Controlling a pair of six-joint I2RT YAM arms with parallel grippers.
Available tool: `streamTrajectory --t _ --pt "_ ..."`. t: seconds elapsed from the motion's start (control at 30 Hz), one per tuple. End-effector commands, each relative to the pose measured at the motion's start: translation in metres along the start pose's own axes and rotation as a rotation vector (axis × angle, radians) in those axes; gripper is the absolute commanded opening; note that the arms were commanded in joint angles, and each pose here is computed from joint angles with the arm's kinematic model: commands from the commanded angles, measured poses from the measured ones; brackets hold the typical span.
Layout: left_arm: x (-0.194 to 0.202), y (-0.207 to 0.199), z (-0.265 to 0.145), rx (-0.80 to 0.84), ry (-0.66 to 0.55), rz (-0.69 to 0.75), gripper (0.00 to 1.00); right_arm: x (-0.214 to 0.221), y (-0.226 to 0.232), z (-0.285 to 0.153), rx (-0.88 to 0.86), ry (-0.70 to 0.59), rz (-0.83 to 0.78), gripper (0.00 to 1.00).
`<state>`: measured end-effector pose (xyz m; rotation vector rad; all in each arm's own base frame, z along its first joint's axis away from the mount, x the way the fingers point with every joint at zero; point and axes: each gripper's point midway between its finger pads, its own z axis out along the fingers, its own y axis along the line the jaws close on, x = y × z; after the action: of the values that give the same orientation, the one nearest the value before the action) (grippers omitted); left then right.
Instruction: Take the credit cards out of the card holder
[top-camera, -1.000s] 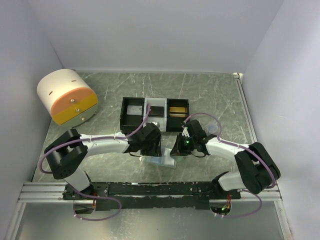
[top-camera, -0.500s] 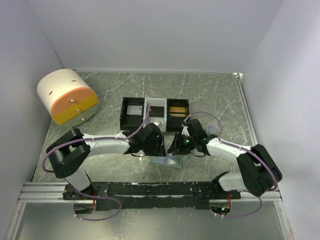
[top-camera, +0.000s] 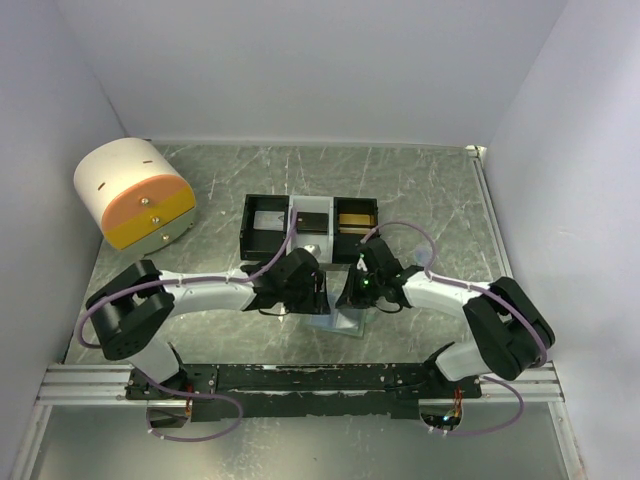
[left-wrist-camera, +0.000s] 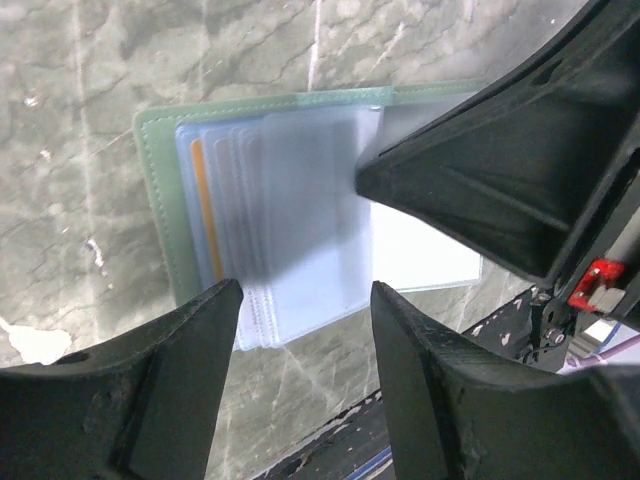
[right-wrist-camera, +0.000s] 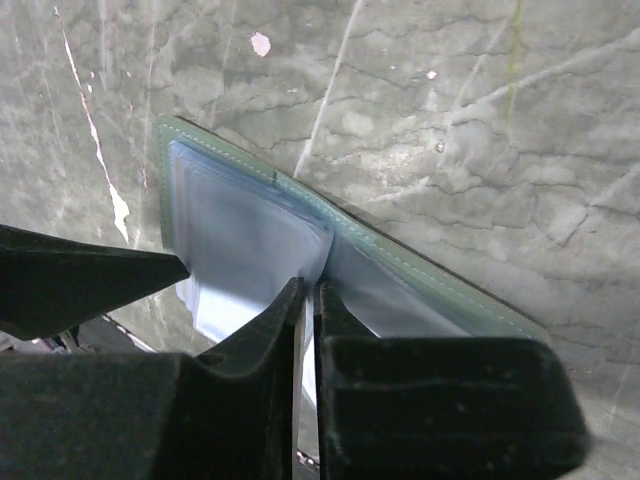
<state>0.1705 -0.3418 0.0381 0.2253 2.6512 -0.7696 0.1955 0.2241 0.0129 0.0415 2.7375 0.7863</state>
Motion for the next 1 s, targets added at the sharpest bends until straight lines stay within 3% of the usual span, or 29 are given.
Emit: streamTrajectory --t 0.0,0.2,0.8,0.97 --pt "0.004 0.014 -0.009 -0.057 -0.02 -0.006 0.69 0.02 -0.041 0.009 0.092 0.035 0.04 0.03" --pt "-0.006 0.011 -0.014 -0.049 -0.059 0.008 0.74 0.023 -0.06 0.01 0.071 0.015 0.079 0.0" --pt "-0.033 -0.016 -0.031 0.038 -0.16 0.023 0.71 0.021 -0.066 0.006 -0.003 -0.047 0.111 0.0" --pt "-0.026 -0.022 -0.023 0.085 -0.127 0.05 0.71 0.029 -0.071 0.009 0.003 -0.029 0.138 0.0"
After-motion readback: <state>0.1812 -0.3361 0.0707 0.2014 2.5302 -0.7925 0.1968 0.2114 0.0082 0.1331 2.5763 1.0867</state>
